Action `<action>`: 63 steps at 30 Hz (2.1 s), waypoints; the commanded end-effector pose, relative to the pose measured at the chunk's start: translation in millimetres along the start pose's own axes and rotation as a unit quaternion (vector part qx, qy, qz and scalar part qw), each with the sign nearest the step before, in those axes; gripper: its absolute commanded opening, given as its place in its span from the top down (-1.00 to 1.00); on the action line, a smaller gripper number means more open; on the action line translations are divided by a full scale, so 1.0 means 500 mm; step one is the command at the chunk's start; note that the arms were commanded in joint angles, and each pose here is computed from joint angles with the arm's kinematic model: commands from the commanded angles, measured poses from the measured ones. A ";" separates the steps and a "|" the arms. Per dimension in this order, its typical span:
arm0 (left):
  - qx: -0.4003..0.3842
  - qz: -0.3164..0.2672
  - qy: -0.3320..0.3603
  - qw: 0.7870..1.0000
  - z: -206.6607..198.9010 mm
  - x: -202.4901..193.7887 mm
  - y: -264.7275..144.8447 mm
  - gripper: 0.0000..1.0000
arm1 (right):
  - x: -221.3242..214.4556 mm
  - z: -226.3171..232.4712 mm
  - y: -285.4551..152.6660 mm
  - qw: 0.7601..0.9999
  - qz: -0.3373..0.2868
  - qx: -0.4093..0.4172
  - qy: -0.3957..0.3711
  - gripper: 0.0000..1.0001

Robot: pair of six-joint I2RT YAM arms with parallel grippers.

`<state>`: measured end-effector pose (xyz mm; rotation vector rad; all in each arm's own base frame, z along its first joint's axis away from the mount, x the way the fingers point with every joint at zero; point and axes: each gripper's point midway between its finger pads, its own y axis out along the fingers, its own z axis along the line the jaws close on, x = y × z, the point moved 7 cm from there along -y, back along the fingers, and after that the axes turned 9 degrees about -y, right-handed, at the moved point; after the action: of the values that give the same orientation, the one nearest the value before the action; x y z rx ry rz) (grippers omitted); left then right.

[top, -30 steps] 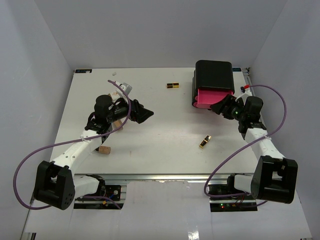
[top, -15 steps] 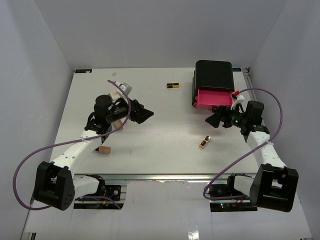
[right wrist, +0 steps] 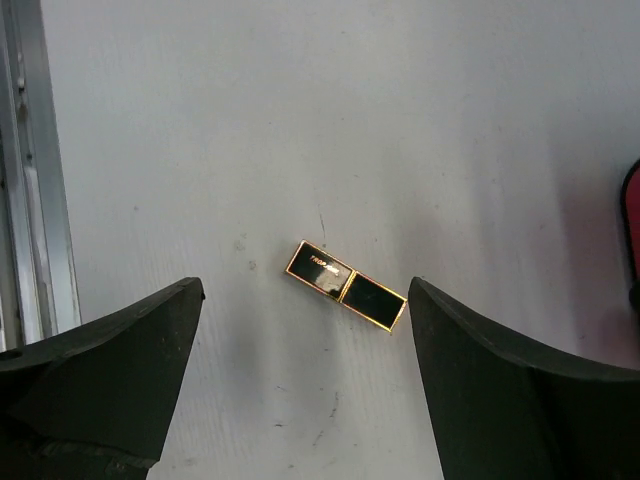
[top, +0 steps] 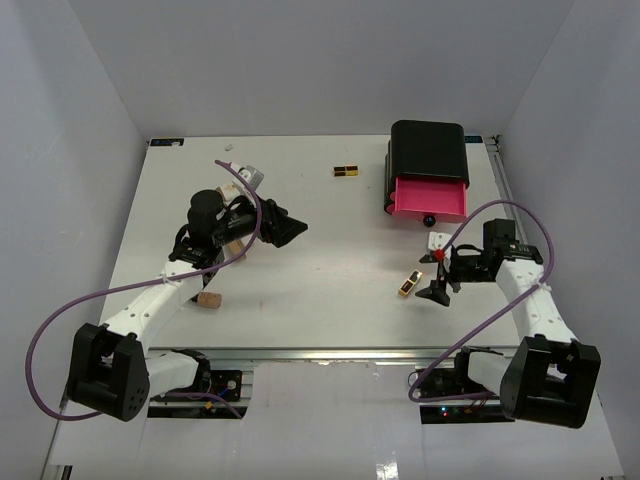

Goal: Organize the makeup

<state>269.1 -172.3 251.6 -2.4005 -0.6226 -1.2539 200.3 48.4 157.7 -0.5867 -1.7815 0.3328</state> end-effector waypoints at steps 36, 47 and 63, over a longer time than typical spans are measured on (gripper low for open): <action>-0.026 -0.011 0.020 0.999 -0.023 0.027 0.000 -0.96 | -0.105 -0.059 0.145 0.926 0.197 0.196 -0.256 -0.10; -0.035 -0.008 0.014 0.999 -0.027 0.025 0.000 -0.96 | -0.081 -0.027 0.126 0.943 0.182 0.183 -0.212 0.39; -0.037 -0.005 0.012 0.999 -0.026 0.022 0.001 -0.96 | 0.215 -0.082 0.013 0.995 0.023 -0.018 -0.098 0.83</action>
<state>266.2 -174.3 252.7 -2.4326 -0.5935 -1.2595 215.7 102.9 210.2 -0.6023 -2.0072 0.5850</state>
